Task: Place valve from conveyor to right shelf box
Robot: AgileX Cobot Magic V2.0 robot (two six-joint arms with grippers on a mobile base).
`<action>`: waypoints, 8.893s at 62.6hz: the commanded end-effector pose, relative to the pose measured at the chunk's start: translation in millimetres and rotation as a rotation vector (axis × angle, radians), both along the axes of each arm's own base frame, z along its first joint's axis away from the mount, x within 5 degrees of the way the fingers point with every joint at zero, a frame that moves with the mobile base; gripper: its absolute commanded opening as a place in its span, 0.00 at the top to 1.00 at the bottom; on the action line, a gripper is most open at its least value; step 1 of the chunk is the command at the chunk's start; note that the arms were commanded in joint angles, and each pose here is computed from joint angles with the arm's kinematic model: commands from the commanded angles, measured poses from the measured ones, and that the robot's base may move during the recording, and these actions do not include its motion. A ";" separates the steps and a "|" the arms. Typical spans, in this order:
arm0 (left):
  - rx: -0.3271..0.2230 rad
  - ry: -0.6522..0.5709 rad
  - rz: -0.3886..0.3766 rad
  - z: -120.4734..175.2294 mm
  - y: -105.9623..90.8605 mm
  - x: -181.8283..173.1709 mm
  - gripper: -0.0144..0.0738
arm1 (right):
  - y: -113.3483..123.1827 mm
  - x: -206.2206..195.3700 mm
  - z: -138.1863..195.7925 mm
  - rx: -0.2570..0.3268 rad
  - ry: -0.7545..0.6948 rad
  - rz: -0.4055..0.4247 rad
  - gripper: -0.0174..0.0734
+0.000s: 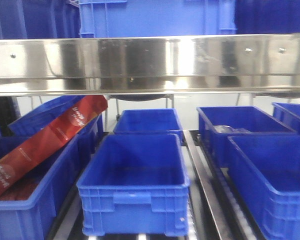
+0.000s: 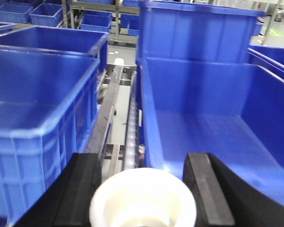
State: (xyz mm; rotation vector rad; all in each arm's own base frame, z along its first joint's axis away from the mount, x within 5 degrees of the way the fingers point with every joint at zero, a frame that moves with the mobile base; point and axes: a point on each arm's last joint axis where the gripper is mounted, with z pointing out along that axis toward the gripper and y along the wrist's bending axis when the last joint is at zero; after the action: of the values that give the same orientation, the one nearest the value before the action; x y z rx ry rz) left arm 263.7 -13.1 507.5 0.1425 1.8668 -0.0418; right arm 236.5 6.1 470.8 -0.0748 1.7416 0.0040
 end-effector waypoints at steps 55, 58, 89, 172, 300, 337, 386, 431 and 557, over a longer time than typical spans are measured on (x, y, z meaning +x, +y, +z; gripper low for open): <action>-0.020 -0.067 -0.001 10.1 -1.1 -3.5 0.96 | -1.7 -5.3 13.9 -0.007 -0.101 -0.010 0.99; -0.020 -0.067 -0.001 10.1 -1.1 -3.5 0.96 | -1.7 -5.3 13.9 -0.007 -0.101 -0.010 0.99; -0.020 -0.067 -0.001 10.1 -1.1 -3.5 0.96 | -1.7 -5.3 13.9 -0.007 -0.101 -0.010 0.99; -0.111 -0.125 -0.300 -19.7 -122.5 126.6 0.96 | 119.8 120.9 41.5 0.068 -0.157 0.322 0.99; -0.060 0.089 -0.083 31.3 -20.7 27.1 0.96 | 69.3 34.3 31.4 0.048 0.064 0.256 0.98; -0.063 -0.134 -0.007 -72.3 -3.2 -107.2 0.96 | 34.3 -87.2 -98.3 0.070 -0.045 0.217 0.98; -0.094 -0.256 0.021 -215.4 5.4 -188.1 0.96 | 17.9 -150.4 -169.1 0.074 -0.072 0.217 0.98; -0.052 -0.293 0.074 -220.7 10.2 -194.9 0.96 | 17.9 -150.4 -169.1 0.074 -0.072 0.217 0.98; -0.034 -0.358 0.181 -297.0 17.1 -207.6 0.96 | -6.8 -177.4 -212.3 0.048 -0.167 -0.070 0.98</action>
State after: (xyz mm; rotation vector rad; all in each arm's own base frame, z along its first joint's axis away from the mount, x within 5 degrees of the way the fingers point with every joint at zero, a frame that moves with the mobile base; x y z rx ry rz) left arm 56.8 4.1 207.7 -0.0405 1.5397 0.0774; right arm 65.1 1.8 268.4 -0.0015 1.6193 0.0288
